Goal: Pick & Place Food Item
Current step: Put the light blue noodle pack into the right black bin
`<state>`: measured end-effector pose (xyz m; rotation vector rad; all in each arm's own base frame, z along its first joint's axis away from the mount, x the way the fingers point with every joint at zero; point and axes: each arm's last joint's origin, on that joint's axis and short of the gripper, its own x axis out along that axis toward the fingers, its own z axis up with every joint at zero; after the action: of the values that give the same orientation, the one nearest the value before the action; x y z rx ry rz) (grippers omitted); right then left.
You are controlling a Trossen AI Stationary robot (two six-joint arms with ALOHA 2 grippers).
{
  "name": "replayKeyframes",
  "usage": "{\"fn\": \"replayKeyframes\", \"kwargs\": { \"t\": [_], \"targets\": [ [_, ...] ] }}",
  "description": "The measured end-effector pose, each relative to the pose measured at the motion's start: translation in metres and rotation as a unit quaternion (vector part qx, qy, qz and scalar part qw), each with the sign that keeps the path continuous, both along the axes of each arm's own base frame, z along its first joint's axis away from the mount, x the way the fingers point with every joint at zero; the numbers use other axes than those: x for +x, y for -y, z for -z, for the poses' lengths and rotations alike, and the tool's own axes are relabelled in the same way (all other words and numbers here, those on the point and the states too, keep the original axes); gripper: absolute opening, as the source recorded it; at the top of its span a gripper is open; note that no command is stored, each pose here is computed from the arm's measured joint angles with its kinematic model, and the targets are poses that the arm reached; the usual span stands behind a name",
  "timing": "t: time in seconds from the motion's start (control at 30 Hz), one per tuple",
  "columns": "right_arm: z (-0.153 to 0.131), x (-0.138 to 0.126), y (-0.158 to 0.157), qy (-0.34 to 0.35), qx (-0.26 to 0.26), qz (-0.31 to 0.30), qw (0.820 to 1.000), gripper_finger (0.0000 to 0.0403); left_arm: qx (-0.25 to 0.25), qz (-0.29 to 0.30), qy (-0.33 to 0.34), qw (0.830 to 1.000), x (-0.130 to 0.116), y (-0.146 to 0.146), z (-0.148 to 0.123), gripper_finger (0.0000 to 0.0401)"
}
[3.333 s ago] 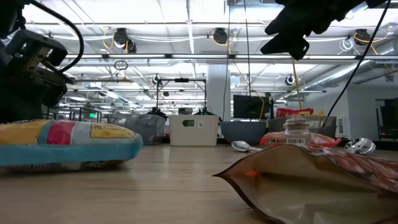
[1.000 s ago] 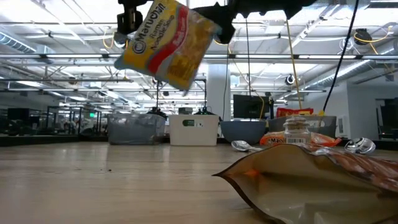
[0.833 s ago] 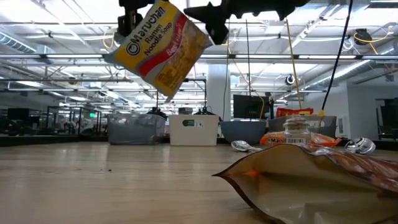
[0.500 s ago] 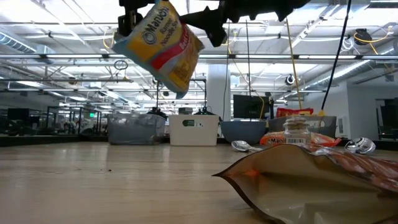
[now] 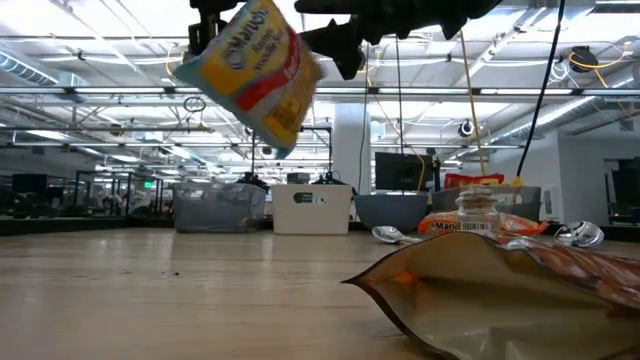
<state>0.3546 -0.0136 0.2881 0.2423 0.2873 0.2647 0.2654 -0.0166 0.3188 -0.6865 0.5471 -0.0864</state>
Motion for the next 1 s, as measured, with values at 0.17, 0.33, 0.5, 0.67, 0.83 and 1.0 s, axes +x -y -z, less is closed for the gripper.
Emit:
{"fn": "replayKeyframes", "kwargs": {
  "t": [0.17,0.33,0.5,0.67,0.83,1.0],
  "targets": [
    [0.001,0.0,0.0,0.0,-0.017,0.007,1.0,0.0212,-0.007,0.008,-0.001,1.0,0.0,0.001,0.0,0.0],
    [0.001,0.0,0.0,-0.002,-0.005,-0.005,1.0,0.0212,-0.007,0.006,-0.001,1.0,0.0,0.0,0.0,0.0],
    [0.001,-0.001,-0.003,-0.005,0.015,-0.027,1.0,0.0212,-0.006,0.005,-0.001,1.0,0.0,-0.001,0.0,0.0],
    [0.0,-0.001,-0.003,-0.007,0.024,-0.029,0.999,0.0212,-0.005,0.005,0.0,1.0,0.0,-0.001,0.0,0.0],
    [0.001,-0.001,-0.006,-0.008,0.024,-0.033,0.999,0.0212,-0.002,0.005,0.001,1.0,0.0,-0.001,0.0,0.0],
    [0.002,-0.001,-0.016,-0.012,0.008,-0.048,0.999,0.0212,-0.002,0.005,0.001,1.0,0.0,-0.001,0.0,0.0]
  ]
}}
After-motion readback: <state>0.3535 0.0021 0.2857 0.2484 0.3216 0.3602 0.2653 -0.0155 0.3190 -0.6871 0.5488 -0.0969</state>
